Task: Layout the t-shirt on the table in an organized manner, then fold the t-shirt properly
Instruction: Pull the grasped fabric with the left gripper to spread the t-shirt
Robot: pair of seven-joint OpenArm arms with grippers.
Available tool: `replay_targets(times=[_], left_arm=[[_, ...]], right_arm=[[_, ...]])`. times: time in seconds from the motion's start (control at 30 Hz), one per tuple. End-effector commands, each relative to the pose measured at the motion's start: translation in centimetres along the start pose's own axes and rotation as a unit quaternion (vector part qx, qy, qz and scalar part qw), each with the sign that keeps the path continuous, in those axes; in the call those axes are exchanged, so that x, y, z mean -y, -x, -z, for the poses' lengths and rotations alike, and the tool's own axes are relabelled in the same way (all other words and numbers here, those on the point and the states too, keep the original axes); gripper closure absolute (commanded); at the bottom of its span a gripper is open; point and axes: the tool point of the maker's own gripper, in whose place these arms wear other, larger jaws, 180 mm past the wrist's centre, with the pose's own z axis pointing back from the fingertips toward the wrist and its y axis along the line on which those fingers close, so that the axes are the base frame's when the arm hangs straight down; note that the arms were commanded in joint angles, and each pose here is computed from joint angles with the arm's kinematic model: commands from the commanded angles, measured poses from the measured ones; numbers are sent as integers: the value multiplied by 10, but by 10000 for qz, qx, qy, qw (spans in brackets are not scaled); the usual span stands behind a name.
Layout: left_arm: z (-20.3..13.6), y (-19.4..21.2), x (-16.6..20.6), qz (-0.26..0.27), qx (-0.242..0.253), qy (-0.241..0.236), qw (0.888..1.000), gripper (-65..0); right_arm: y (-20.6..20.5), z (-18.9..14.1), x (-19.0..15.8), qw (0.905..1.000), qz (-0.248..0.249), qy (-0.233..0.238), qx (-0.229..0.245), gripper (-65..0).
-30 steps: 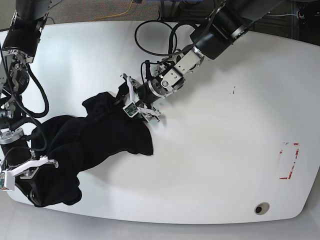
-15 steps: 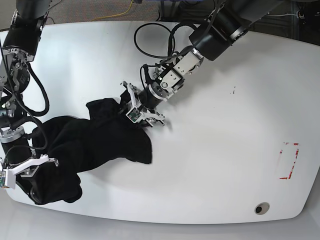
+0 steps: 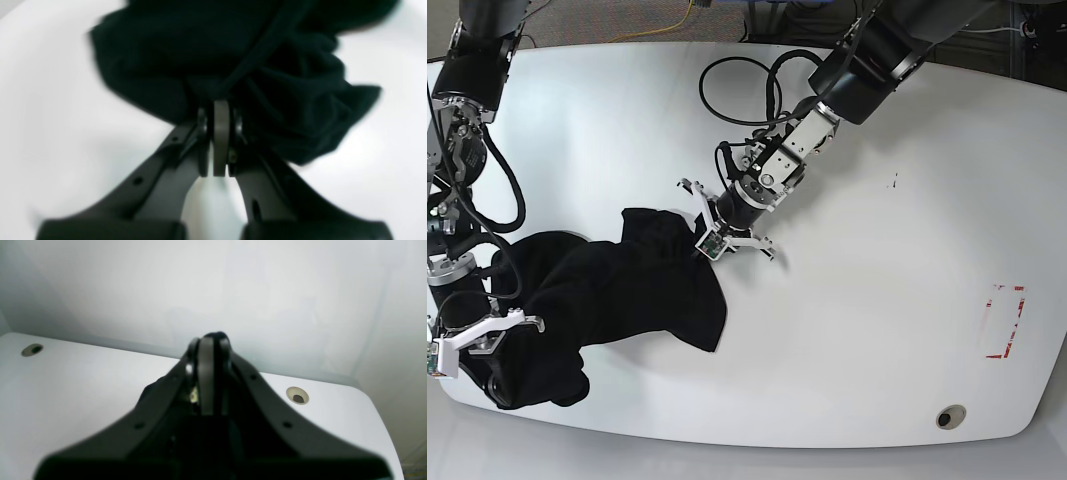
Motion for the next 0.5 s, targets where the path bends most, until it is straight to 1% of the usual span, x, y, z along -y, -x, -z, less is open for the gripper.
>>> replay_targets(times=[0.0,0.1,0.2,0.3,0.47], left_arm=[[5,-31,-9,-40,419,-99,9991,0],[-1,-36,-25,-1,521,-236,9984,0],[-6,-53,-37,-24,764,-360,9964,0],[-17,-66,-50,-124,996,-528,9935,0],[-35,-84,-79,-68,1291,-818,9882,0]], right_arm=[[-22,-2,3,9992,-83,40,381,0],[-18,-2,2,9994,-69,39,336,0],[-17,-2,2,9995,-60,36,322,0],[-14,-2,0,9995,-27,28,303,0],[-11,-2,-1,9996,29,22,283,0]])
